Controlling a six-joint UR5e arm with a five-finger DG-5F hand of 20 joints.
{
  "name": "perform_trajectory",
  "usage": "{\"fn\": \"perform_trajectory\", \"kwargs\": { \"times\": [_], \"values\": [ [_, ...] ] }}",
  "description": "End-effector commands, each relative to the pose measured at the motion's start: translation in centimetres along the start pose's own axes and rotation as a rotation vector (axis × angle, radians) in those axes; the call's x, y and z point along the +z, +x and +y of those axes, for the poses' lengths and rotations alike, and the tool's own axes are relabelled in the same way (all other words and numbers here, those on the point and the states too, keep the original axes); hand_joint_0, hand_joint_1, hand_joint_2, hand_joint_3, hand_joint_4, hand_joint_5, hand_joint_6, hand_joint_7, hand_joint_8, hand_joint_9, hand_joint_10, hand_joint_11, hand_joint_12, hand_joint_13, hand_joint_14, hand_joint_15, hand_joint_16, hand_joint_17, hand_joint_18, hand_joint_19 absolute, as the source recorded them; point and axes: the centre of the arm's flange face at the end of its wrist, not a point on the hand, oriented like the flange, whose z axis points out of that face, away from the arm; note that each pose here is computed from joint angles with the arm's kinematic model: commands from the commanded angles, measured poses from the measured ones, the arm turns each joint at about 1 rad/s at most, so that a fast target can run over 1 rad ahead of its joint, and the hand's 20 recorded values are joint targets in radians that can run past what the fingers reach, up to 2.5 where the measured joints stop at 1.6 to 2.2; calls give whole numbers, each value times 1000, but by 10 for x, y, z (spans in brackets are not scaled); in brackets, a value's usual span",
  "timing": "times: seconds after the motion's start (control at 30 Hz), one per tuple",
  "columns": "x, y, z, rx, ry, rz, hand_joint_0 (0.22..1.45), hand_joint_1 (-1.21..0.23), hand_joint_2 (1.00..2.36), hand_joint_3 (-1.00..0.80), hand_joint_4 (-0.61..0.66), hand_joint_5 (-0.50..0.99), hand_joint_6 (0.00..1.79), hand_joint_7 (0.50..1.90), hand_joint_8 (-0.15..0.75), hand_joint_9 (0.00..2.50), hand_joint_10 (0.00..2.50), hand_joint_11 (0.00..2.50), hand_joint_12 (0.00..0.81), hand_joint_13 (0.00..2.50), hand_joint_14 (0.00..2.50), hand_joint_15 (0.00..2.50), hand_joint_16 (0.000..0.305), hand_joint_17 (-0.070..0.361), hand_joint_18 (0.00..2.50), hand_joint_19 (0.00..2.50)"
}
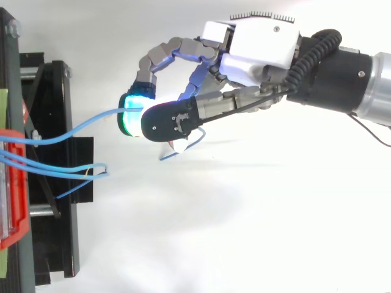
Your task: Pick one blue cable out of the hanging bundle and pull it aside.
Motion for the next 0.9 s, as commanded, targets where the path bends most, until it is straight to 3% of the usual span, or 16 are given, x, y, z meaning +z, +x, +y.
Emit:
{"fn": "perform_trajectory", "kwargs": {
  "times": [0.0,0.87],
  "values": [
    [0,0,0,0,0,0,539,-809,1241,-16,-258,-41,900,983,274,1272,21,636,332,1025,22,584,62,138,904,374],
    [0,0,-1,0,1,0,545,-812,1218,-14,-260,-42,901,970,273,1271,21,634,328,1024,21,584,61,138,902,375]
  ]
}}
